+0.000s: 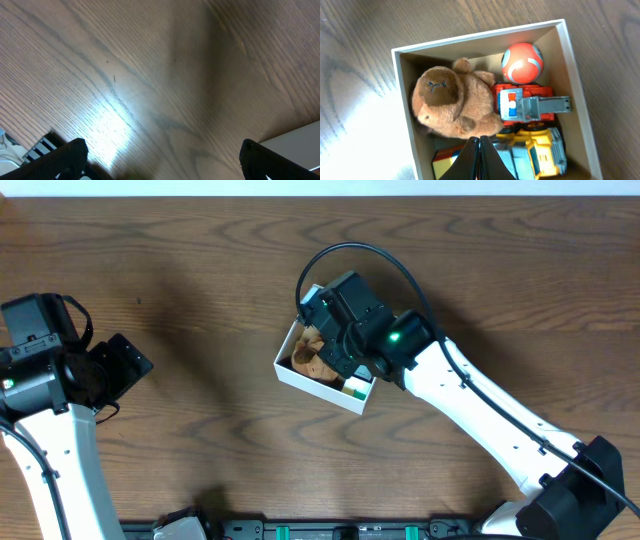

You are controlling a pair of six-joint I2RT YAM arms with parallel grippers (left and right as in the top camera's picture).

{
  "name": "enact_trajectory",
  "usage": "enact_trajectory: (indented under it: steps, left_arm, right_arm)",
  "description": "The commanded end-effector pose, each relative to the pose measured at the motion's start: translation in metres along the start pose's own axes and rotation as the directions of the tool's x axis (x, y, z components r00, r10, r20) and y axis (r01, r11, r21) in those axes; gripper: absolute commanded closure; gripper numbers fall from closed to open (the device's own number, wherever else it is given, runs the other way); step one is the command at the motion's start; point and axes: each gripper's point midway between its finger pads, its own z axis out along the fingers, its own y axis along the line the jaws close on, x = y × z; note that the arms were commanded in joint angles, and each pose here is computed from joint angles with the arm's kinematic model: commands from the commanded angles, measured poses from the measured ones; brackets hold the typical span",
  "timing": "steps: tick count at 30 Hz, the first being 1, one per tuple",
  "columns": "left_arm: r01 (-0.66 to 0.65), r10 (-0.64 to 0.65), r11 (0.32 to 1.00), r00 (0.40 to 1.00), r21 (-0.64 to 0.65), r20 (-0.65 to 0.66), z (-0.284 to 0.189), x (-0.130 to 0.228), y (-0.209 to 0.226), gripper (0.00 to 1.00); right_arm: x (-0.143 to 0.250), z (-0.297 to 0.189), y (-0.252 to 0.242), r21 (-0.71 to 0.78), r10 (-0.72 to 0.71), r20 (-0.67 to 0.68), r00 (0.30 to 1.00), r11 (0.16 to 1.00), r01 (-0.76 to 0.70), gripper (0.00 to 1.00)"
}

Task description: Pack container

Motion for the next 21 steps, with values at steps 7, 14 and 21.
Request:
enact_trajectory:
  steps: [7, 14, 21]
  left_arm:
    - [-0.077, 0.076, 0.997, 0.997, 0.009, 0.026, -0.006, -0.005, -0.004, 0.02]
    - [-0.201, 0.199, 0.979, 0.979, 0.041, 0.043, -0.008, -0.001, -0.024, 0.02]
    - [-0.222, 0.220, 0.974, 0.974, 0.048, 0.043, -0.008, 0.001, -0.029, 0.02]
  right_arm:
    - [0.000, -0.025, -0.061, 0.277, 0.302, 0.092, 0.949, 0.908, -0.316, 0.94]
    - [-0.017, -0.043, -0.048, 0.029, 0.246, 0.150, 0.957, 0.967, -0.253, 0.76]
    - [0.000, 0.003, -0.009, -0.083, 0.152, 0.007, 0.988, 0.985, -0.151, 0.94]
